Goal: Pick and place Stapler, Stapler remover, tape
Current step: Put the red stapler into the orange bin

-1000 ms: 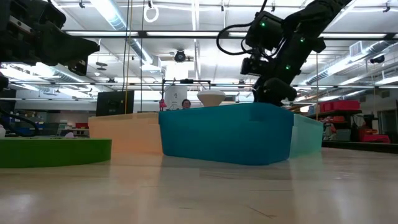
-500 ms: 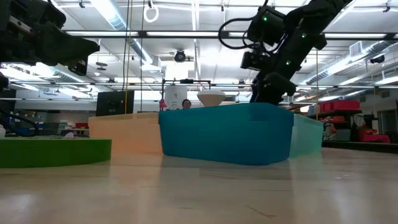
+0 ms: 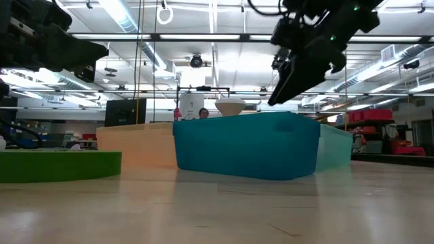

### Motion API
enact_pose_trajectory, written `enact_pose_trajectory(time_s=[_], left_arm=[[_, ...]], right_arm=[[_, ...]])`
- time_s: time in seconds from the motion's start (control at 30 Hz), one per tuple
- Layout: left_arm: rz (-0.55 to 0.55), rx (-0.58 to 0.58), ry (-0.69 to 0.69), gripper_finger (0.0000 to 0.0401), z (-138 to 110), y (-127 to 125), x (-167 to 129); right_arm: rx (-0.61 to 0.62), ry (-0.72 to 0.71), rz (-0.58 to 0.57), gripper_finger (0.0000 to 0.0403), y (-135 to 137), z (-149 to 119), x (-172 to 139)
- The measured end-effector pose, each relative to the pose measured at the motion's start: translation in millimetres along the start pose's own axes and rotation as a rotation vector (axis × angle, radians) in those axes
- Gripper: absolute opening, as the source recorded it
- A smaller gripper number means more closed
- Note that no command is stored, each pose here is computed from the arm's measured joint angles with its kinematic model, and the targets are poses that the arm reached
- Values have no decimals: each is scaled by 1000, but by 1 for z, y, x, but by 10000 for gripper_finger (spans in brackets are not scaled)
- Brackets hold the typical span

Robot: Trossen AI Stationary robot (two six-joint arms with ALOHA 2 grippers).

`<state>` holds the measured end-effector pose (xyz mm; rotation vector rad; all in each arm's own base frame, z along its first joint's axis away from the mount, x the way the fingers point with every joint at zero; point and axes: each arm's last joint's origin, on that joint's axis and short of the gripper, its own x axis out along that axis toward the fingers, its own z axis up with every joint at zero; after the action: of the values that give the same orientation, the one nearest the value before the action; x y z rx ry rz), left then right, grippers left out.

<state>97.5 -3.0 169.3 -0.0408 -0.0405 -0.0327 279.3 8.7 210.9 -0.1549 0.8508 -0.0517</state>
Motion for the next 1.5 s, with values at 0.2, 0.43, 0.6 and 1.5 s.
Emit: enact_pose_trajectory(time_s=[0.2,0.43,0.6,1.5], left_arm=[[0,0,0,32,0,0,0],[0,0,0,32,0,0,0],[0,0,0,32,0,0,0],[0,0,0,32,0,0,0]], right_arm=[[-13,-30,79,237,32,3,-9],[-86,-45,168,237,69,1,-18],[-124,-52,211,237,86,-1,-24],[-1202,50,456,237,122,-45,-70]])
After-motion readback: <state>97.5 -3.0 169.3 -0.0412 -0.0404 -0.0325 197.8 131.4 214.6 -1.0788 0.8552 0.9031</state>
